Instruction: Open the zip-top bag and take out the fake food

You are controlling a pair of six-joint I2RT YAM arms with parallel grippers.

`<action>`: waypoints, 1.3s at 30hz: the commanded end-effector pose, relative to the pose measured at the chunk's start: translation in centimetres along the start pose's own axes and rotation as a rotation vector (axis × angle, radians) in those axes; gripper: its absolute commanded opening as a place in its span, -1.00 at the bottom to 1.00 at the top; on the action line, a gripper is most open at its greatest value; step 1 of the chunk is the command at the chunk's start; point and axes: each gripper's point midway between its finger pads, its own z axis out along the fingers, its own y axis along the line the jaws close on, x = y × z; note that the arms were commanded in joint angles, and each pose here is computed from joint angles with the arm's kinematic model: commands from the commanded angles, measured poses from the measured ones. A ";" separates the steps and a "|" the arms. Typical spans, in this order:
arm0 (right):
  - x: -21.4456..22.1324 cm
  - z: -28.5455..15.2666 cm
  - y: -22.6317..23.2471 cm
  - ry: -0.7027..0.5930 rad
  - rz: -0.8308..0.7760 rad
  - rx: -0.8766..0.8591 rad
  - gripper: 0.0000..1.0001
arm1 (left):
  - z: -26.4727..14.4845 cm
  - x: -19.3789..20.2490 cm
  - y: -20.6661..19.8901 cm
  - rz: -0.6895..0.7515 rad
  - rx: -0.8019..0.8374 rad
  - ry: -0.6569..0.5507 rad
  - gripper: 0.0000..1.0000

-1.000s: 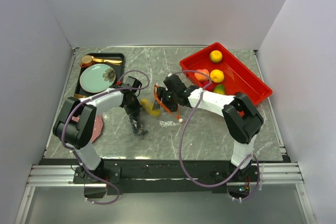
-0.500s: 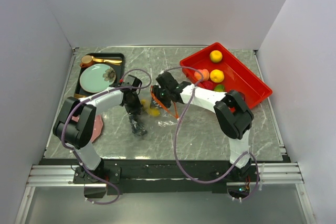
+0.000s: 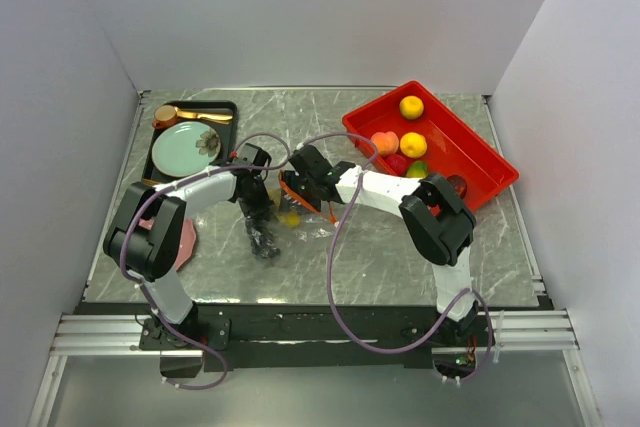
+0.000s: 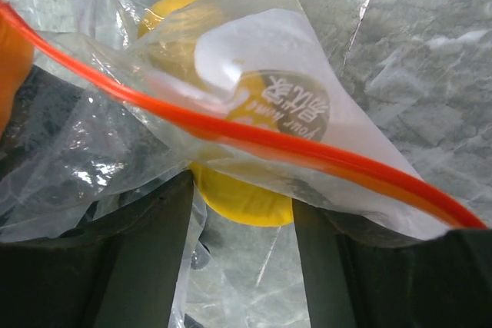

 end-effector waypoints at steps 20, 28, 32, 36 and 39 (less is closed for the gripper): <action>0.9 -2.9 -1.5 0.000 0.013 0.055 -0.60 | 0.2 -1.5 1.6 -0.028 -0.103 -0.065 -0.98; 1.1 -3.0 -0.5 0.004 0.015 -0.013 -0.34 | 0.2 -1.2 0.3 -0.004 -0.022 -0.050 -0.98; -0.4 -3.8 0.6 -0.043 0.014 -0.025 -0.21 | -0.1 -1.3 0.0 0.004 -0.012 -0.052 -0.99; -1.7 -4.2 0.9 -0.075 0.005 -0.011 -0.18 | -0.2 -1.1 -0.2 0.007 0.000 -0.045 -0.98; -2.4 -4.2 1.6 -0.081 0.004 -0.019 -0.18 | -0.2 -1.0 -0.2 0.010 0.005 -0.039 -0.98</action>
